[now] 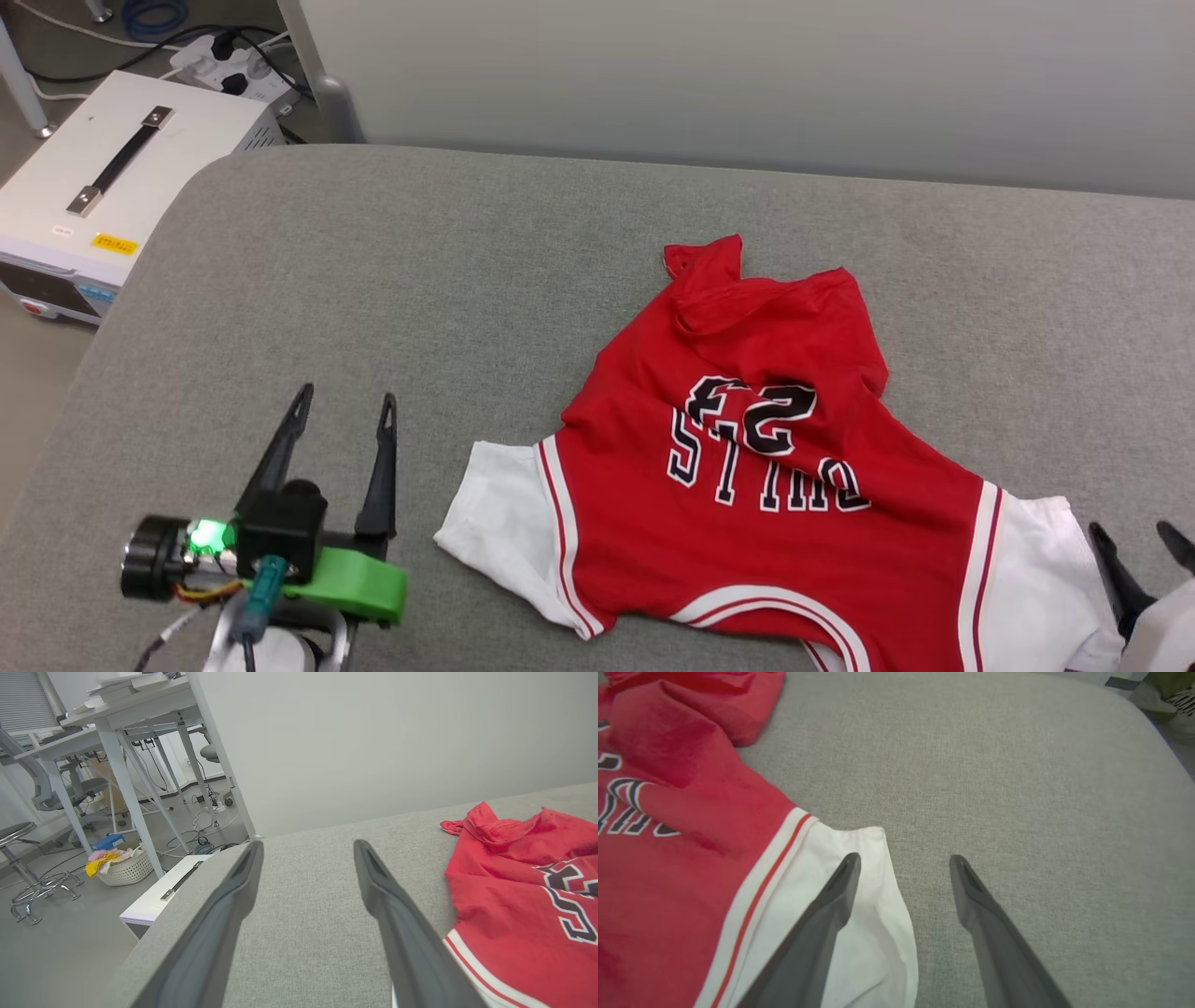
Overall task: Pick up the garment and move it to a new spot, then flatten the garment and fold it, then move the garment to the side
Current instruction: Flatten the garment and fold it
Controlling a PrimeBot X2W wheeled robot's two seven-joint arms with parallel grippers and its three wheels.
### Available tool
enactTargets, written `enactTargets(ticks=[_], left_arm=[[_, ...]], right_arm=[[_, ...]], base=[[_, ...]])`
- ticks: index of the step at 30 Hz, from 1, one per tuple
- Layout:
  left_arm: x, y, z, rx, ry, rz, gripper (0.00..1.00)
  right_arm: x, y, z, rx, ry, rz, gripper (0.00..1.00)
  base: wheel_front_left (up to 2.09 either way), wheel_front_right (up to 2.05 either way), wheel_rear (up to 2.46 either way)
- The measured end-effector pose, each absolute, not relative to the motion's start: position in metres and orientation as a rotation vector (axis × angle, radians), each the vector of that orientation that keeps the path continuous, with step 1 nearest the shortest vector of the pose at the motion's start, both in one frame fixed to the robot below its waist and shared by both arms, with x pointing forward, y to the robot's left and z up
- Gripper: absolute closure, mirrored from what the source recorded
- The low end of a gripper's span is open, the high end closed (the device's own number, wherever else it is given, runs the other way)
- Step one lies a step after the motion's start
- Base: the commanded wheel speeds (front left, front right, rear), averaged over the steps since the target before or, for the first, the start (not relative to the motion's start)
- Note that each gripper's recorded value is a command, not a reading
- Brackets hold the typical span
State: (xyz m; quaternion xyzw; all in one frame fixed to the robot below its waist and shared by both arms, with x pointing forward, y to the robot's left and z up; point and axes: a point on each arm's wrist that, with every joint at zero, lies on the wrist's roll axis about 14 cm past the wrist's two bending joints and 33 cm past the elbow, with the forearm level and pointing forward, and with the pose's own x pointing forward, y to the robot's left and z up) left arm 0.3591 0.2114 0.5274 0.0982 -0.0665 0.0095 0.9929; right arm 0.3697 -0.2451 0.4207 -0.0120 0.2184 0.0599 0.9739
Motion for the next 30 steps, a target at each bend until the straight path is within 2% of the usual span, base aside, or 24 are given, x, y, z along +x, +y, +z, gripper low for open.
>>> enactTargets(ticks=[5,11,17,23,30], left_arm=[[0.388,0.205,0.554,0.233,-0.182,-0.124,0.0],[0.425,0.184,0.56,0.241,-0.04,-0.269,0.0],[0.426,0.149,0.51,0.196,0.356,-0.448,0.0],[0.388,0.125,0.463,0.213,0.703,-0.639,0.0],[0.348,0.127,0.419,0.261,0.961,-0.747,0.0]], right_arm=[[0.384,-0.229,0.458,-0.042,0.273,0.137,0.0],[0.39,-0.21,0.475,-0.05,0.214,0.162,0.0],[0.394,-0.204,0.48,-0.053,0.207,0.171,0.0],[0.393,-0.208,0.476,-0.051,0.219,0.153,0.0],[0.398,-0.211,0.472,-0.045,0.229,0.141,0.0]], base=[[0.0,0.0,0.0],[0.0,0.0,0.0],[0.0,0.0,0.0],[0.0,0.0,0.0],[0.0,0.0,0.0]])
